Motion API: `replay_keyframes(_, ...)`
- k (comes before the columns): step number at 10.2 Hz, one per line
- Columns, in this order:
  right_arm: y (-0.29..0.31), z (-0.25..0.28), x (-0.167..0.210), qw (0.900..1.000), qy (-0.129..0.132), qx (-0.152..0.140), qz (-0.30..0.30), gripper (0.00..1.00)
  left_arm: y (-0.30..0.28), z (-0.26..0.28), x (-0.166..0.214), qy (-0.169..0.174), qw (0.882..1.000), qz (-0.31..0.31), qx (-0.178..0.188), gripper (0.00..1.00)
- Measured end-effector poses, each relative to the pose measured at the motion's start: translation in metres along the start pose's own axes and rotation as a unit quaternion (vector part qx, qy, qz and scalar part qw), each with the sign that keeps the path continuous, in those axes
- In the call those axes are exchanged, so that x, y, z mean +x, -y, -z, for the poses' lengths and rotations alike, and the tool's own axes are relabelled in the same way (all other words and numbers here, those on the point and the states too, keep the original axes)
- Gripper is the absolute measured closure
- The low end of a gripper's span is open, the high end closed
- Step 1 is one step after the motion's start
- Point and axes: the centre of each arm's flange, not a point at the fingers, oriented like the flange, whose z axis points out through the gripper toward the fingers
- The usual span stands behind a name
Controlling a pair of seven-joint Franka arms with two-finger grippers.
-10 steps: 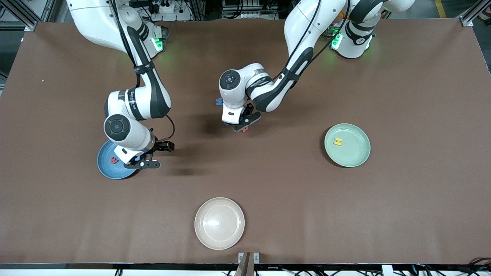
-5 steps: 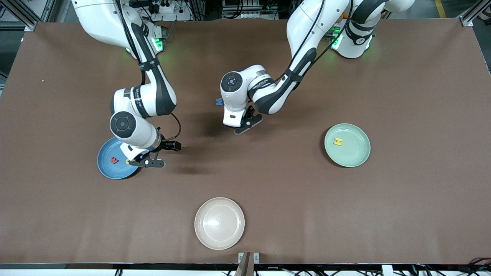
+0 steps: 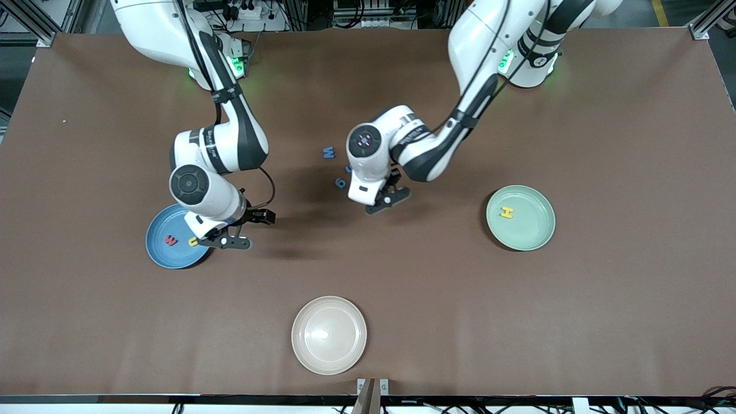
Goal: Sort upper and lower case letters into plates
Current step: 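Carry the R with the left gripper while the right gripper returns to letters, then release the R with the left gripper while the right gripper reaches E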
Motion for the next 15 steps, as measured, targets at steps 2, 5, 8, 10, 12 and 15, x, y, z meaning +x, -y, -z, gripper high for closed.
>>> replay_keyframes(2, 0.052, -0.002, -0.031, 0.999, -0.001, -0.005, -0.033, 0.0, 0.038, 0.022, 0.05, 0.017, 0.997, -0.073, 0.023, 0.61)
replay_keyframes(5, 0.142, -0.005, -0.103, 0.993, -0.005, -0.013, -0.113, 0.0, 0.113, 0.026, 0.12, 0.058, 0.979, -0.19, 0.046, 0.61)
replay_keyframes(8, 0.171, -0.012, -0.136, 0.975, -0.005, -0.021, -0.221, 0.0, 0.214, 0.014, 0.172, 0.1, 0.951, -0.29, 0.043, 0.61)
replay_keyframes(10, 0.185, -0.018, -0.154, 0.954, 0.004, -0.02, -0.298, 0.0, 0.27, -0.005, 0.187, 0.094, 0.939, -0.331, 0.021, 0.61)
replay_keyframes(12, 0.202, -0.023, -0.167, 0.933, 0.023, 0.002, -0.358, 0.0, 0.305, -0.028, 0.175, 0.077, 0.928, -0.366, 0.006, 0.61)
replay_keyframes(15, 0.21, -0.042, -0.185, 0.917, 0.016, 0.033, -0.397, 0.0, 0.347, -0.034, 0.181, 0.069, 0.918, -0.39, -0.005, 0.6)
